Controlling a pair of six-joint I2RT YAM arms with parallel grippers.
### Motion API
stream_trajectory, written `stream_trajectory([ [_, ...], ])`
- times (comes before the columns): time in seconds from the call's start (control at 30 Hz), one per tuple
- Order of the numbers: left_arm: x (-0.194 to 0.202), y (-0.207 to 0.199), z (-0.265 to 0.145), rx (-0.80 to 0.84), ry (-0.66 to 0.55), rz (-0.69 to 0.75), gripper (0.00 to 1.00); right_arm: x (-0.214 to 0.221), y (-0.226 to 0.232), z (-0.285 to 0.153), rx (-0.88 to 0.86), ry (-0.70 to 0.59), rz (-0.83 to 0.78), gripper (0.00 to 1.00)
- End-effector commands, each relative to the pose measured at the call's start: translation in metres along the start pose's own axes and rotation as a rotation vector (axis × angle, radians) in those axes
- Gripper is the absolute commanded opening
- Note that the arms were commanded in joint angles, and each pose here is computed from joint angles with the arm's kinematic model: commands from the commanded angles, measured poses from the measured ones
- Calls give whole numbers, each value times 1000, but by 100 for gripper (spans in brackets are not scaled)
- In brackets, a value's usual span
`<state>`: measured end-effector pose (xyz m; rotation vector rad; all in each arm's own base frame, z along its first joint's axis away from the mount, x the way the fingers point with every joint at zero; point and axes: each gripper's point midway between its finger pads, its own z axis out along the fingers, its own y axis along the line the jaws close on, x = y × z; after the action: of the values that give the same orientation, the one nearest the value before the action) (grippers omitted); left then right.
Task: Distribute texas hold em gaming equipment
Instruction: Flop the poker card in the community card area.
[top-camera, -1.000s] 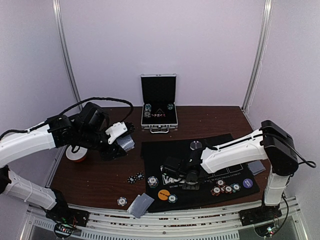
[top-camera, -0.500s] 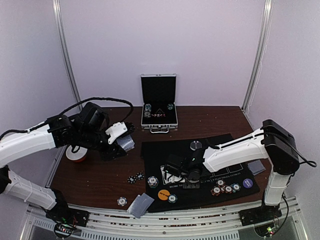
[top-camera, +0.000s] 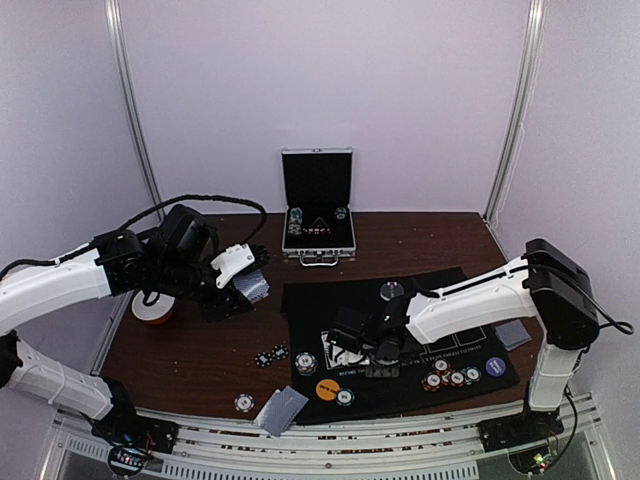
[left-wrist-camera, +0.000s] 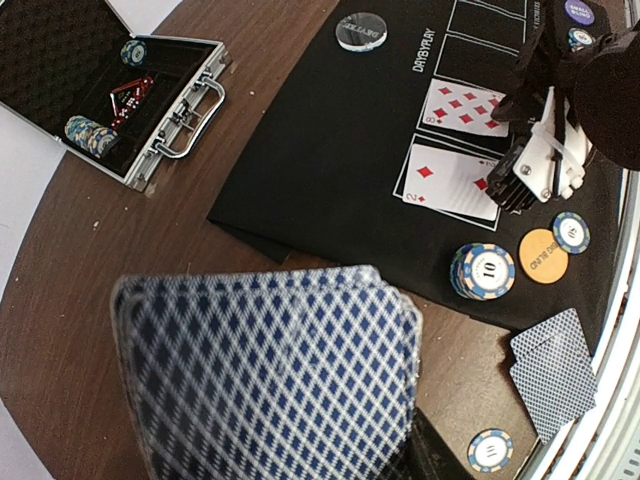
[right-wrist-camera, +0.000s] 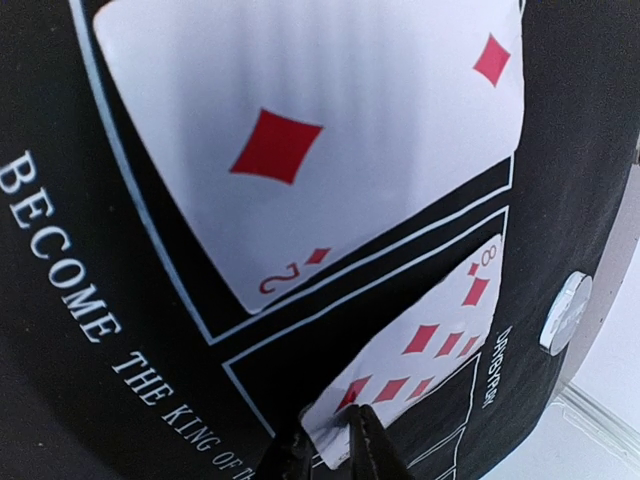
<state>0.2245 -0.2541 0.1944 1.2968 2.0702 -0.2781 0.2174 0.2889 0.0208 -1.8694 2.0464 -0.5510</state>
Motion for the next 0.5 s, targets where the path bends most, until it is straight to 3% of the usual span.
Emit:
stream_trajectory([
  [0.0,-8,3,-3,-15,-41,-1,41,8,7,-7,-51,20,-17,25],
  [0.17,-8,3,-3,-13,-40,-3,41,-2,9,-29,-82,-27,-4,39],
  [0.3,-8,2,-3,-10,-40,-1,41,-17,-7,-63,-91,-150,66,48],
  [0.47,-7,2,-3,-7,-41,-1,41,-38,-64,-119,-125,-411,352,55],
])
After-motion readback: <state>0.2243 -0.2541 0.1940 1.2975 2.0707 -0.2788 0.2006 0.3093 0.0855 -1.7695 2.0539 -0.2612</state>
